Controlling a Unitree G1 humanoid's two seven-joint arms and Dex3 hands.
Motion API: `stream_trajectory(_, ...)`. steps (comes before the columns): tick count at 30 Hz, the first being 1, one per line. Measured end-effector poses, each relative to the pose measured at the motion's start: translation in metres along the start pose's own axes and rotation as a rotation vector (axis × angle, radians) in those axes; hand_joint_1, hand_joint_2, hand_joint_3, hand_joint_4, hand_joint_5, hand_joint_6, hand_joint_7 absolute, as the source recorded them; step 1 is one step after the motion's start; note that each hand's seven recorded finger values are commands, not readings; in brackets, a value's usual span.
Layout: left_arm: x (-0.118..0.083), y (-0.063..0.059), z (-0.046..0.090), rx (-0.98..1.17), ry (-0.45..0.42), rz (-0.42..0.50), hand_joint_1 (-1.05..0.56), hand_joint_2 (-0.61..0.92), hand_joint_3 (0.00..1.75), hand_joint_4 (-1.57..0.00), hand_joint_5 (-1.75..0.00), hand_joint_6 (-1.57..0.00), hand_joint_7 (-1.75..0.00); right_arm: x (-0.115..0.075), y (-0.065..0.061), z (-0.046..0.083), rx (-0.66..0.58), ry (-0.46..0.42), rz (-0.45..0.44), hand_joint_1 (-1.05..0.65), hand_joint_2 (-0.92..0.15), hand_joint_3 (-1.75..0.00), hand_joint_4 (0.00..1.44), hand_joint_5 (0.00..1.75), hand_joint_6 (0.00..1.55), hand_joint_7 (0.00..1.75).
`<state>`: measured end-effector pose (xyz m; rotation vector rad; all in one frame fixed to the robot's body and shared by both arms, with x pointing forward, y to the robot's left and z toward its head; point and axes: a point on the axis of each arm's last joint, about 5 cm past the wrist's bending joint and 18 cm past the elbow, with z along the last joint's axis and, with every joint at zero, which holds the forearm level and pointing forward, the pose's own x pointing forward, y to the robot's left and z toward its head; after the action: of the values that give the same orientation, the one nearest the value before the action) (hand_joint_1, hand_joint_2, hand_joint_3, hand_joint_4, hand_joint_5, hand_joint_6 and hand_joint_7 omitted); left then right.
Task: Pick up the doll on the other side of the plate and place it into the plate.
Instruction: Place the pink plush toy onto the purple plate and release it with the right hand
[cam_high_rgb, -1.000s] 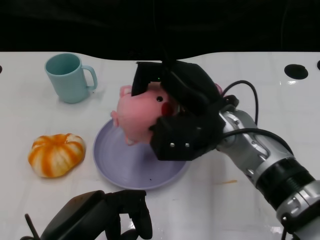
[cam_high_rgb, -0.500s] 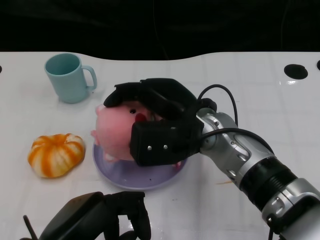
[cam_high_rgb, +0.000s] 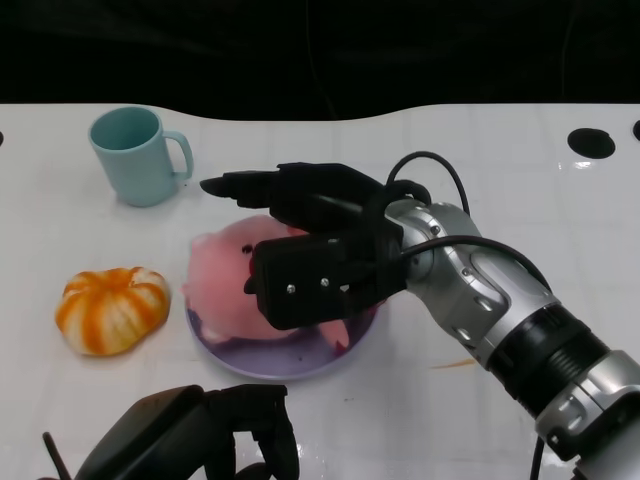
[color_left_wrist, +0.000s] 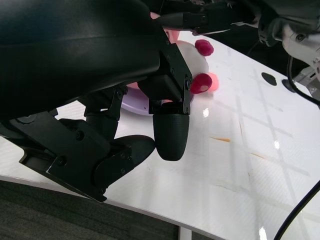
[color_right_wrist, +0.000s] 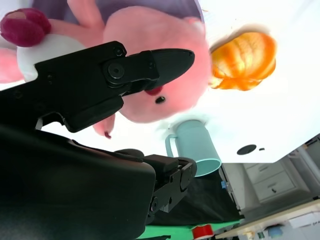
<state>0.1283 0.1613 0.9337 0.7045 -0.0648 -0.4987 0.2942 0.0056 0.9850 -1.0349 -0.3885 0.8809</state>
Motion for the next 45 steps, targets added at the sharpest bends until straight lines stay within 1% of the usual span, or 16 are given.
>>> stream_trajectory(10, 0.000, 0.001, 0.000, 0.003, -0.001, 0.004, -0.16, 0.57, 1.05, -0.70, -1.60, -0.67, -1.35, -0.007, -0.007, 0.002, -0.025, 0.009, -0.001, -0.94, -0.92, -0.27, 0.00, 0.04, 0.00, 0.00)
stream_trajectory(15, 0.000, 0.002, -0.001, 0.006, 0.001, 0.007, -0.16, 0.58, 1.04, -0.71, -1.60, -0.67, -1.35, -0.020, -0.014, -0.001, -0.042, -0.008, -0.025, -0.92, -0.92, -0.29, 0.03, 0.07, 0.02, 0.01)
stream_trajectory(19, 0.000, 0.002, -0.001, 0.007, 0.002, 0.007, -0.17, 0.58, 1.03, -0.70, -1.61, -0.67, -1.34, -0.035, -0.015, -0.008, -0.031, -0.050, -0.059, -0.83, -0.92, -0.27, 0.12, 0.14, 0.10, 0.05)
stream_trajectory(20, 0.001, 0.002, -0.002, 0.007, 0.002, 0.007, -0.17, 0.59, 1.03, -0.69, -1.60, -0.67, -1.33, -0.039, -0.014, -0.010, -0.021, -0.065, -0.072, -0.78, -0.92, -0.25, 0.14, 0.23, 0.14, 0.06)
stream_trajectory(22, 0.001, 0.003, -0.002, 0.008, 0.002, 0.009, -0.17, 0.59, 1.02, -0.70, -1.60, -0.67, -1.33, -0.049, -0.013, -0.015, -0.008, -0.080, -0.092, -0.72, -0.92, -0.24, 0.05, 0.58, 0.20, 0.07)
stream_trajectory(23, 0.001, 0.003, -0.002, 0.009, 0.001, 0.009, -0.17, 0.59, 1.02, -0.70, -1.60, -0.67, -1.33, -0.054, -0.012, -0.018, 0.001, -0.086, -0.102, -0.70, -0.92, -0.24, 0.05, 0.67, 0.23, 0.09)
stream_trajectory(25, 0.001, 0.003, -0.002, 0.011, 0.002, 0.010, -0.16, 0.59, 1.02, -0.71, -1.59, -0.68, -1.33, -0.065, -0.009, -0.024, 0.029, -0.094, -0.134, -0.66, -0.92, -0.23, 0.09, 0.75, 0.29, 0.11)
stream_trajectory(26, 0.001, 0.004, -0.002, 0.012, 0.001, 0.010, -0.16, 0.59, 1.03, -0.71, -1.59, -0.68, -1.33, -0.070, -0.006, -0.026, 0.041, -0.096, -0.149, -0.64, -0.92, -0.22, 0.16, 0.78, 0.34, 0.13)
stream_trajectory(29, 0.000, 0.004, -0.002, 0.015, 0.000, 0.011, -0.16, 0.58, 1.04, -0.71, -1.59, -0.68, -1.33, -0.087, 0.003, -0.033, 0.099, -0.094, -0.209, -0.60, -0.92, -0.23, 0.27, 0.82, 0.43, 0.17)
stream_trajectory(31, 0.000, 0.005, -0.002, 0.012, -0.002, 0.012, -0.16, 0.58, 1.04, -0.71, -1.60, -0.68, -1.33, -0.098, 0.008, -0.036, 0.140, -0.093, -0.237, -0.59, -0.92, -0.24, 0.31, 0.84, 0.47, 0.18)
stream_trajectory(34, 0.000, 0.006, -0.002, 0.002, -0.006, 0.016, -0.17, 0.58, 1.05, -0.71, -1.61, -0.68, -1.35, -0.115, 0.012, -0.039, 0.186, -0.085, -0.280, -0.55, -0.92, -0.24, 0.35, 1.08, 0.55, 0.28)
stream_trajectory(35, 0.000, 0.006, -0.003, 0.001, -0.006, 0.017, -0.17, 0.58, 1.05, -0.71, -1.62, -0.67, -1.35, -0.120, 0.013, -0.040, 0.200, -0.084, -0.294, -0.49, -0.92, -0.20, 0.39, 1.15, 0.59, 0.33)
stream_trajectory(37, -0.001, 0.007, -0.003, 0.000, -0.010, 0.020, -0.18, 0.58, 1.05, -0.71, -1.62, -0.67, -1.35, -0.128, 0.014, -0.042, 0.242, -0.078, -0.327, -0.42, -0.92, -0.15, 0.41, 1.20, 0.62, 0.39)
stream_trajectory(38, -0.001, 0.007, -0.003, 0.000, -0.010, 0.020, -0.18, 0.58, 1.04, -0.71, -1.62, -0.67, -1.35, -0.131, 0.015, -0.043, 0.271, -0.075, -0.337, -0.33, -0.92, -0.13, 0.43, 1.25, 0.60, 0.54)
stream_trajectory(41, -0.001, 0.007, -0.004, 0.000, -0.007, 0.021, -0.19, 0.59, 1.03, -0.70, -1.63, -0.67, -1.35, -0.142, 0.019, -0.045, 0.350, -0.047, -0.356, -0.23, -0.92, -0.13, 0.48, 1.37, 0.53, 0.91)
stream_trajectory(45, -0.001, 0.008, -0.004, 0.001, -0.005, 0.023, -0.19, 0.60, 1.01, -0.68, -1.64, -0.66, -1.36, -0.155, 0.025, -0.045, 0.405, 0.001, -0.355, -0.17, -0.92, -0.16, 0.57, 1.49, 0.59, 1.05)
